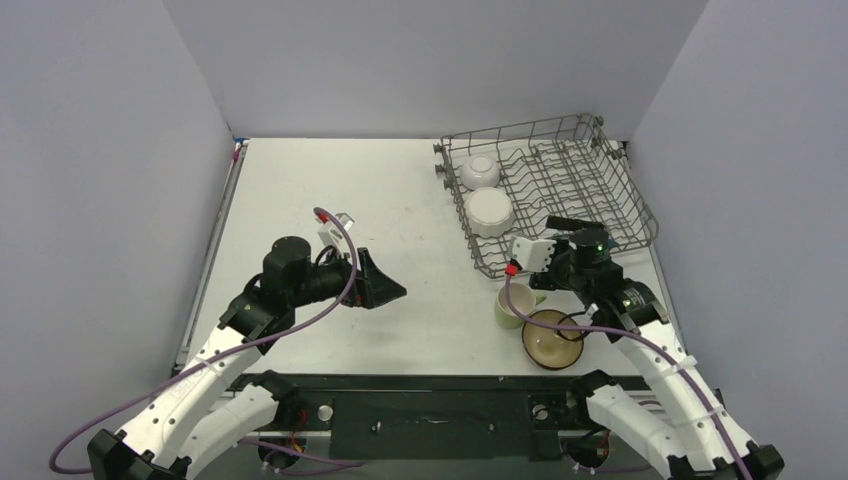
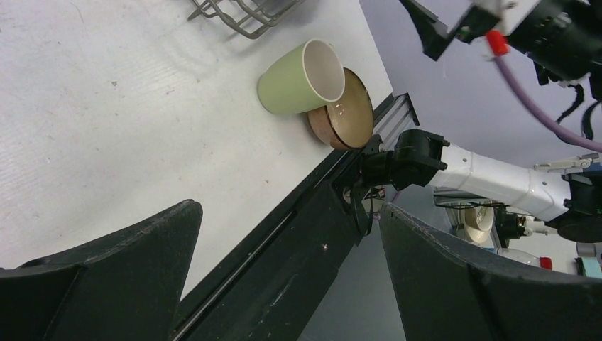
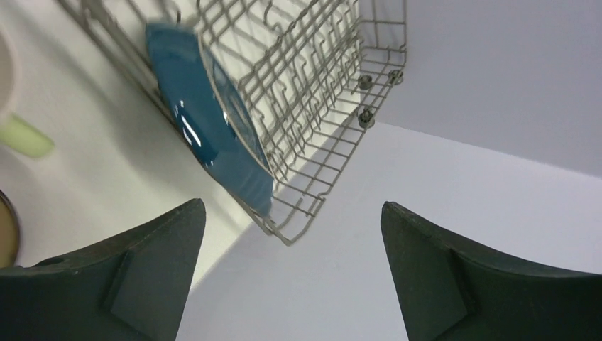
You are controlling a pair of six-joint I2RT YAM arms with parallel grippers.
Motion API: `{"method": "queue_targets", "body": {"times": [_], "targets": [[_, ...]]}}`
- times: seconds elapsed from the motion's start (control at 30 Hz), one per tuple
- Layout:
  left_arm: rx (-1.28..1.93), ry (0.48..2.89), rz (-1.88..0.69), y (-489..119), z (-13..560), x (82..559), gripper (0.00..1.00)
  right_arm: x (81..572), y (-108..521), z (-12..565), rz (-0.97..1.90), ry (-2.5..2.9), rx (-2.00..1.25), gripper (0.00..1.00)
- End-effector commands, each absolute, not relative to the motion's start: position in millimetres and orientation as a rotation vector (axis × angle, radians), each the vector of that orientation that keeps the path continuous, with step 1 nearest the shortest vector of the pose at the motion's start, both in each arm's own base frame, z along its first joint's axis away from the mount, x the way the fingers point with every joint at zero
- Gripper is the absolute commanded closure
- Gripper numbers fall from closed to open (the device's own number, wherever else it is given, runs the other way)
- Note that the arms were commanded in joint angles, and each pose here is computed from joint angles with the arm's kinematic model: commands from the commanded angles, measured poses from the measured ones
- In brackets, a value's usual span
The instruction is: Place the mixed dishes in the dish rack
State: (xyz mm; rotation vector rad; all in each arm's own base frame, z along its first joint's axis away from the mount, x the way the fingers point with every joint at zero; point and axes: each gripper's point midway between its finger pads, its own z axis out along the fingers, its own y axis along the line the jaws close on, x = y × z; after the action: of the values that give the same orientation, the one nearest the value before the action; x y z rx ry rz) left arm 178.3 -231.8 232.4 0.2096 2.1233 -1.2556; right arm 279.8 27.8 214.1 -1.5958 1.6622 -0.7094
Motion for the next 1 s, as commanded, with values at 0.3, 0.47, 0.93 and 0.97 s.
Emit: {"method": "queue_targets", "body": {"times": [0.3,0.47,0.93,0.97], "targets": [[-0.027,2.137,-1.310,-229,231,184,0.04,271,63,341,-0.001,1.662,-0.176,0.10],[-0.109,2.118,-1.326,-227,227,185,0.04,273,35,334,-0.008,1.790,0.234,0.02],[-0.090,2.127,-1.339,-236,222,179,0.03,304,-26,206,0.474,2.051,0.899,0.11],[-0.085,2.122,-1.344,-237,223,179,0.03,307,-24,204,0.525,2.043,0.931,0.17]]}}
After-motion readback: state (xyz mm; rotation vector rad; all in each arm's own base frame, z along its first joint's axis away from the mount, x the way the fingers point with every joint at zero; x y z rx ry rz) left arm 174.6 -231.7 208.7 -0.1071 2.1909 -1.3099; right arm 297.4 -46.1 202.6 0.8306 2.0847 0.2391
